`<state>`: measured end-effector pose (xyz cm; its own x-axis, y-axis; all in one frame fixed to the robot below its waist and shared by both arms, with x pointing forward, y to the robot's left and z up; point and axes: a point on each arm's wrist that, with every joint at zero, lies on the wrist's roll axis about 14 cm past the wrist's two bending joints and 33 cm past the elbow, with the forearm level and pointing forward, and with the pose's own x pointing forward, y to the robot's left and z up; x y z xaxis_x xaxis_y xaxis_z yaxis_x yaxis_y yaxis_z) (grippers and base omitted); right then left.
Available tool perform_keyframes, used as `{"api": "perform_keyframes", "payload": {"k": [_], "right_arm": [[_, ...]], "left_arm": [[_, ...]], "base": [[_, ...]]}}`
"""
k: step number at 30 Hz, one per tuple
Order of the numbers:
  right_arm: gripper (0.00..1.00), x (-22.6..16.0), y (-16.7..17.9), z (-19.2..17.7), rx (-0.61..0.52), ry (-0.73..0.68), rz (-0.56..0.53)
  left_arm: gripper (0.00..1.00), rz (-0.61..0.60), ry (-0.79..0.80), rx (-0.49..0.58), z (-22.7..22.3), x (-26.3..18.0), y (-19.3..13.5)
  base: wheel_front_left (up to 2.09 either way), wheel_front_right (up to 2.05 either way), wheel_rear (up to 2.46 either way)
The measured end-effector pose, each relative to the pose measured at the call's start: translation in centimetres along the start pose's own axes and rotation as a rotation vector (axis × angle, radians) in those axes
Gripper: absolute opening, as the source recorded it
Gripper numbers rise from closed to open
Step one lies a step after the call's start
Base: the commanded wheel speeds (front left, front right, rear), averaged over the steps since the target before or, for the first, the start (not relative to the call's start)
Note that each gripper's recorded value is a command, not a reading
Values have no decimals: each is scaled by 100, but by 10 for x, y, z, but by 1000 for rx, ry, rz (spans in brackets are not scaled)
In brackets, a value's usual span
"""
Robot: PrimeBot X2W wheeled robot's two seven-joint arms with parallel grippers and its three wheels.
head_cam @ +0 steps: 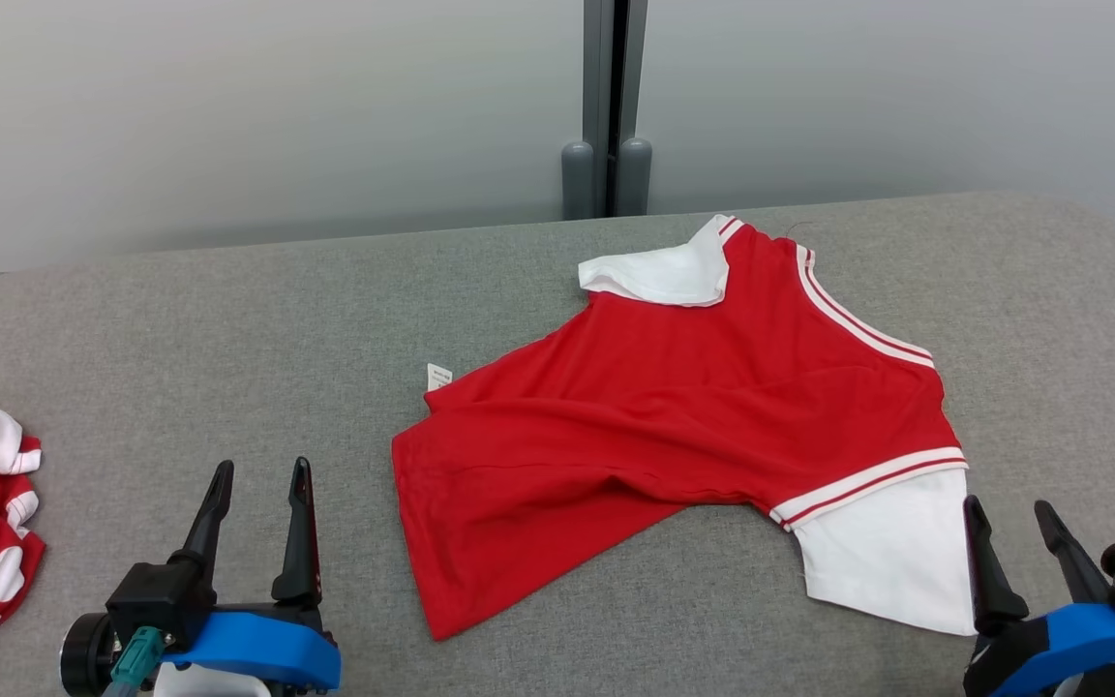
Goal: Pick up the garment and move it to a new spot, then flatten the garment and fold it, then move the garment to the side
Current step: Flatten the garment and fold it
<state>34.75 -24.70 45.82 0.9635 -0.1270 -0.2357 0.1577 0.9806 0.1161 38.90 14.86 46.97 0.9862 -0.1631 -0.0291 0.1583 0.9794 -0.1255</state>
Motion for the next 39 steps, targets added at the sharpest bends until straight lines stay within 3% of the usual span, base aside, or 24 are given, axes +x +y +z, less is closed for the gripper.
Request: {"api": "perform_keyframes", "payload": {"k": [7, 21, 34, 39], "right_arm": [[100, 0, 30, 31, -45, -170, 88], [100, 14, 66, 34, -66, -196, 188], [100, 24, 67, 21, -45, -153, 189], [100, 24, 63, 19, -37, -150, 176]], "left_arm": [[100, 3, 12, 2, -3, -5, 1], [100, -58, 94, -10, -30, 4, -18], [100, -124, 472, -58, -96, 23, -43], [100, -124, 541, -67, -104, 35, -46]], "base": [[0, 0, 0], [0, 0, 0], [0, 0, 0], [0, 0, 0]]}}
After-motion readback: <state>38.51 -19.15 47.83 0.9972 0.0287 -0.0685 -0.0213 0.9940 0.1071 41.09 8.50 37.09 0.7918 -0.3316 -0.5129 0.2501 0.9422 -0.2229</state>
